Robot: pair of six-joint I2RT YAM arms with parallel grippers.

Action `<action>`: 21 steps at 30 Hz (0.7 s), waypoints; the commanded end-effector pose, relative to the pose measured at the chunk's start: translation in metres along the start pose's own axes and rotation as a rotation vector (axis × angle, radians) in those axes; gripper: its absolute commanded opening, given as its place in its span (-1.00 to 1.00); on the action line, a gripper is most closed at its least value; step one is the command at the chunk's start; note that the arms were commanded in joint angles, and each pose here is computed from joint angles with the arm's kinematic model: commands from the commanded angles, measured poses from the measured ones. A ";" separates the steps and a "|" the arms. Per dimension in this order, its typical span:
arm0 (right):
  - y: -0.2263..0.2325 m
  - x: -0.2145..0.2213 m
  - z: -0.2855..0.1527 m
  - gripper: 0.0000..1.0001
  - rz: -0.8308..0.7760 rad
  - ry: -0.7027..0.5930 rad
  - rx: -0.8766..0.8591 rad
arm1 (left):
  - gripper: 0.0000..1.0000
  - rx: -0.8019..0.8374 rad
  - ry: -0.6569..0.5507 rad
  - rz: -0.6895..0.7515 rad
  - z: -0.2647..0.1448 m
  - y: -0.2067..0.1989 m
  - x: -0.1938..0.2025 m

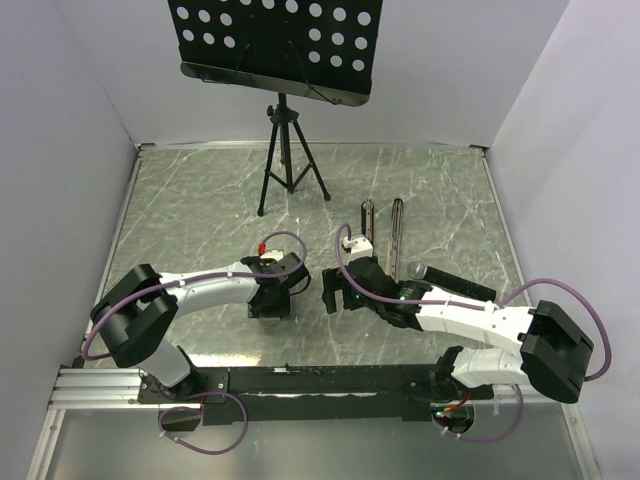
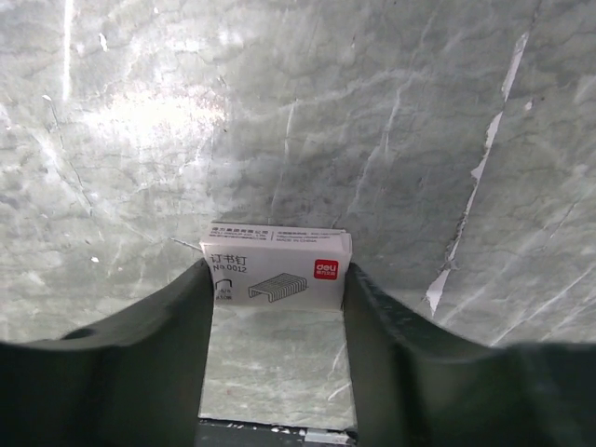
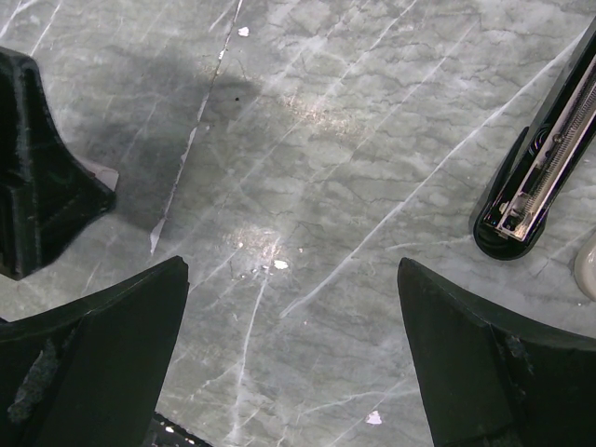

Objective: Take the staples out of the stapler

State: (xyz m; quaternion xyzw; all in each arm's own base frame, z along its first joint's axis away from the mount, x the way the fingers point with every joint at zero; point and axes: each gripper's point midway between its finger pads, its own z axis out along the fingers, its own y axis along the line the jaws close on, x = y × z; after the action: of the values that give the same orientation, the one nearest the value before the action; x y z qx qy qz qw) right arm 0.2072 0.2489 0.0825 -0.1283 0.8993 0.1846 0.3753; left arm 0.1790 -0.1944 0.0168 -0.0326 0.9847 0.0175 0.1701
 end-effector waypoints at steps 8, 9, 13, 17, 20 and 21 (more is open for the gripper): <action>0.005 -0.014 -0.007 1.00 0.051 -0.056 -0.026 | -0.07 -0.016 -0.025 0.009 -0.006 0.003 -0.005; 0.005 -0.014 -0.007 1.00 0.052 -0.056 -0.027 | 0.06 -0.024 -0.022 0.010 -0.006 0.004 -0.005; 0.004 -0.016 -0.009 1.00 0.049 -0.053 -0.017 | 0.44 -0.013 -0.041 0.001 -0.015 0.005 -0.009; 0.011 -0.025 -0.019 1.00 0.052 -0.103 -0.074 | 0.66 0.058 -0.077 -0.026 -0.029 -0.003 -0.018; 0.016 -0.035 -0.031 1.00 0.073 -0.149 -0.127 | 0.99 0.153 -0.145 -0.054 -0.053 -0.015 -0.035; 0.015 -0.032 -0.035 1.00 0.065 -0.132 -0.127 | 0.99 0.212 -0.180 -0.059 -0.068 -0.021 -0.043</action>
State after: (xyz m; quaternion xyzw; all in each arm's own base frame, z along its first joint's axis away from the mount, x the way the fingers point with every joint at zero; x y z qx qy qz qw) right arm 0.2019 0.2482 0.1043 -0.1165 0.8839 0.2227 0.3945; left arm 0.1818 -0.1932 0.0441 -0.0378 0.9791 -0.0076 0.1999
